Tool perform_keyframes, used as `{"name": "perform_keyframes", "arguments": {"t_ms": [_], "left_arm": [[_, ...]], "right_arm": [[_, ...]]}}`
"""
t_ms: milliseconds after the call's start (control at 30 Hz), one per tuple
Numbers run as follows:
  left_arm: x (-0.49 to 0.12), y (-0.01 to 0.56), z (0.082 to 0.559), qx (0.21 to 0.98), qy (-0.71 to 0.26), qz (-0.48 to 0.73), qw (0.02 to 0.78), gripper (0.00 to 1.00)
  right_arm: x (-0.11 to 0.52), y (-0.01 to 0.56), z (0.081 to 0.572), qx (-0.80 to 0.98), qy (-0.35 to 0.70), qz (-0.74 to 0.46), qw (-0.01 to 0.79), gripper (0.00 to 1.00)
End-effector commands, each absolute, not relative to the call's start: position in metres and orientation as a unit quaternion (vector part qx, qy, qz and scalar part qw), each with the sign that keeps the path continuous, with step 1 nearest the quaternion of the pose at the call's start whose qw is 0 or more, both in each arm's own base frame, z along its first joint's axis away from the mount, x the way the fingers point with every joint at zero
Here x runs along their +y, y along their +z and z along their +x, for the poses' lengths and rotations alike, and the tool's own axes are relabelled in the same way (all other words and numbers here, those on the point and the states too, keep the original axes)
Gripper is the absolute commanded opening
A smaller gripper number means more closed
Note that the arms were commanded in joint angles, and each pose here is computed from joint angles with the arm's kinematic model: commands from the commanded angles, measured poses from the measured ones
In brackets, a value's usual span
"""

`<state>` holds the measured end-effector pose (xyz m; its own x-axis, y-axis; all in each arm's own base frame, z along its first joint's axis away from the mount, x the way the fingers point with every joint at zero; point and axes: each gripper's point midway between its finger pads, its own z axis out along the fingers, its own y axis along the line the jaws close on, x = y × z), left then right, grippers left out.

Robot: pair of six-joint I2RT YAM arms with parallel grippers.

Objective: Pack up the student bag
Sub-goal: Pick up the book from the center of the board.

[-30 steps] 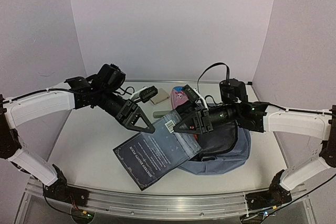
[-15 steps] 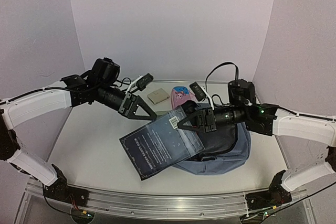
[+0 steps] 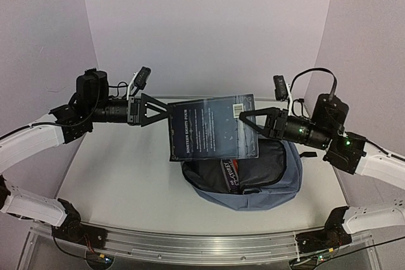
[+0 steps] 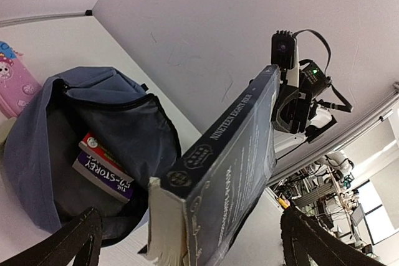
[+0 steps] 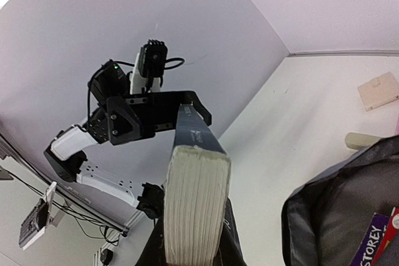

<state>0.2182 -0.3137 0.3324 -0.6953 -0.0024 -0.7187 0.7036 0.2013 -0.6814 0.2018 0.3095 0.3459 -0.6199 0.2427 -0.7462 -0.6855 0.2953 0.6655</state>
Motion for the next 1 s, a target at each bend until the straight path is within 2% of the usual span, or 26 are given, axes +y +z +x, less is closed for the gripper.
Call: {"name": "perform_keyframes", "arguments": {"t_ms": [0, 433, 533, 633, 667, 767, 967], "left_arm": [[-0.319, 0.351, 0.213, 0.678, -0.610, 0.267, 0.310, 1.00], [-0.338, 0.350, 0.189, 0.641, -0.641, 0.323, 0.272, 0.99], [-0.338, 0.352, 0.184, 0.631, -0.648, 0.330, 0.270, 0.87], [-0.338, 0.352, 0.183, 0.628, -0.655, 0.330, 0.260, 0.64], [-0.339, 0.350, 0.182, 0.629, -0.656, 0.329, 0.256, 0.60], [-0.340, 0.347, 0.180, 0.630, -0.660, 0.329, 0.243, 0.55], [-0.342, 0.343, 0.176, 0.628, -0.669, 0.332, 0.220, 0.60]], "right_arm": [[0.301, 0.423, 0.190, 0.585, 0.651, -0.152, 0.459, 0.00], [0.310, 0.429, 0.185, 0.546, 0.700, -0.153, 0.434, 0.00], [0.312, 0.426, 0.187, 0.547, 0.702, -0.151, 0.431, 0.00], [0.312, 0.424, 0.189, 0.547, 0.704, -0.143, 0.430, 0.00], [0.311, 0.424, 0.189, 0.547, 0.704, -0.140, 0.430, 0.00], [0.309, 0.424, 0.190, 0.543, 0.707, -0.134, 0.433, 0.00], [0.306, 0.426, 0.191, 0.536, 0.712, -0.125, 0.437, 0.00]]}}
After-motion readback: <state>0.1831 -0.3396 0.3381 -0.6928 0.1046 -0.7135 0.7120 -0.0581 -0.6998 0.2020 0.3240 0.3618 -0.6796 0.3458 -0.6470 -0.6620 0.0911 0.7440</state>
